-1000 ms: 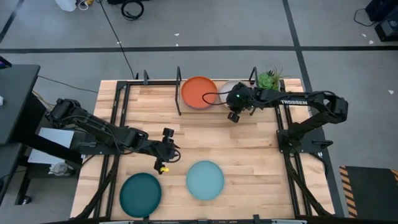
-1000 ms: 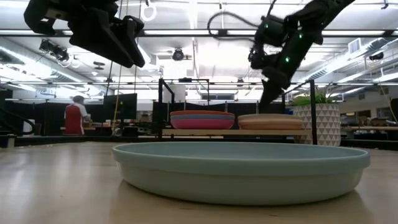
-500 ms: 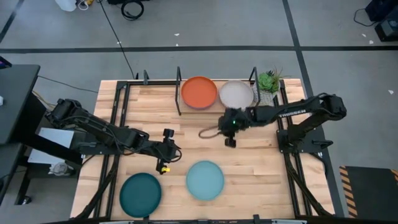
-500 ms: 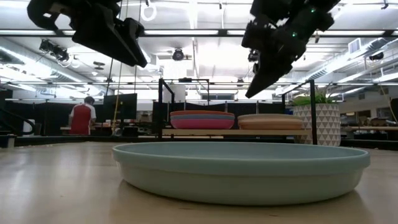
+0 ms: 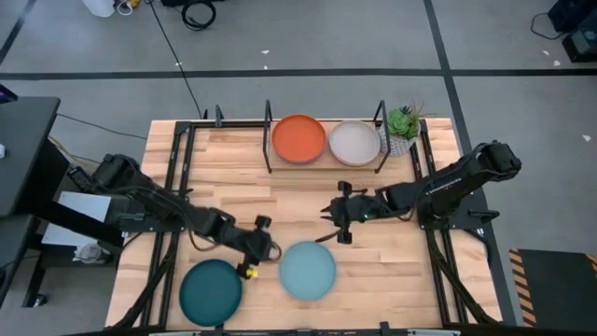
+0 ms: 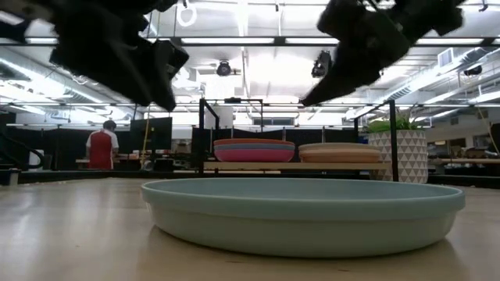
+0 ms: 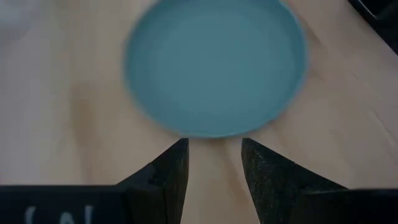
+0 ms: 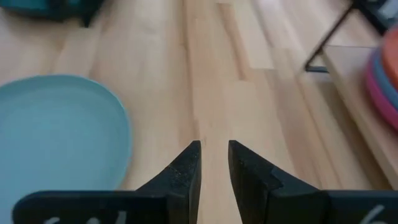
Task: Place and stack plates onto a shelf
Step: Stack the light blue plate on top of the gray plate on the shelf
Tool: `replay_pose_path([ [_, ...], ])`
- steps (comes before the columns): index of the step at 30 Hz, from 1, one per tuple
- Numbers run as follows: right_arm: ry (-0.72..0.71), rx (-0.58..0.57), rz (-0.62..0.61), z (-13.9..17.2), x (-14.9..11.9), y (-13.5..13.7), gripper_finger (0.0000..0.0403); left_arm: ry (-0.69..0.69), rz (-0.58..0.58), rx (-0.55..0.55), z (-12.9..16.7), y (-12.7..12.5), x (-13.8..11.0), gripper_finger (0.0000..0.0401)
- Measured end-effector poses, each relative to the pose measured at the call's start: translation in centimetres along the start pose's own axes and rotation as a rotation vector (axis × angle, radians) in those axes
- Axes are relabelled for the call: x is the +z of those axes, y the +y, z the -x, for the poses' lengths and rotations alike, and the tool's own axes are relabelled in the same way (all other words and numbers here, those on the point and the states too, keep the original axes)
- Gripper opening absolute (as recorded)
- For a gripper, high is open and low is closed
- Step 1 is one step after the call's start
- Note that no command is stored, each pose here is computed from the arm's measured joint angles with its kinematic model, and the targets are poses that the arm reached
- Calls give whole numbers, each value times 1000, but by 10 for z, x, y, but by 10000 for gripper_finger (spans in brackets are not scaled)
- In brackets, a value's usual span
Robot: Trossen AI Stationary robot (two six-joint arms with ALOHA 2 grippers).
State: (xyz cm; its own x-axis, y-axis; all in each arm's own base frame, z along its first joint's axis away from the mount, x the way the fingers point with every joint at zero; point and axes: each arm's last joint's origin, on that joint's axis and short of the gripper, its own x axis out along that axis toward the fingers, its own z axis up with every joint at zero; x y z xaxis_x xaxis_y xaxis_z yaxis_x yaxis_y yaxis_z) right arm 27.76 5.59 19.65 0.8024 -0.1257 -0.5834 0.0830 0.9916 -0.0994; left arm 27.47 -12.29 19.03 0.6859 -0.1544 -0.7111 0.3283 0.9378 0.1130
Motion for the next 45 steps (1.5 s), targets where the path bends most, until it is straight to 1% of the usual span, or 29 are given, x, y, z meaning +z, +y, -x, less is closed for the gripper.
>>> replay_pose_path([
  [3,-42,-63,-19,1,-12,6,87,23,-73,-19,-13,-10,3,155],
  [5,-78,-85,-31,1,-19,10,87,41,-116,-26,-20,-14,5,155],
  [11,-172,-82,-57,4,-39,16,86,63,-199,-146,-45,-23,17,155],
  [13,-188,-78,-60,5,-44,17,86,92,-232,-179,-49,-25,16,155],
  [16,-195,-73,-62,6,-49,19,86,88,-272,-214,-53,-26,18,155],
  [23,-217,-59,-82,8,-56,22,86,66,-323,-203,-53,-24,19,155],
  [27,-227,-50,-78,9,-55,24,86,88,-337,-206,-58,-23,15,155],
  [29,-227,-48,-76,9,-55,24,86,74,-350,-204,-62,-24,15,155],
  [31,-232,-47,-75,10,-55,25,86,107,-376,-204,-64,-24,10,155],
  [33,-229,-50,-73,10,-56,24,86,90,-396,-201,-71,-25,10,155],
  [40,-232,-60,-66,10,-55,24,86,138,-433,-201,-83,-25,0,154],
  [45,-231,-59,-65,10,-56,24,86,144,-433,-200,-83,-24,-1,124],
])
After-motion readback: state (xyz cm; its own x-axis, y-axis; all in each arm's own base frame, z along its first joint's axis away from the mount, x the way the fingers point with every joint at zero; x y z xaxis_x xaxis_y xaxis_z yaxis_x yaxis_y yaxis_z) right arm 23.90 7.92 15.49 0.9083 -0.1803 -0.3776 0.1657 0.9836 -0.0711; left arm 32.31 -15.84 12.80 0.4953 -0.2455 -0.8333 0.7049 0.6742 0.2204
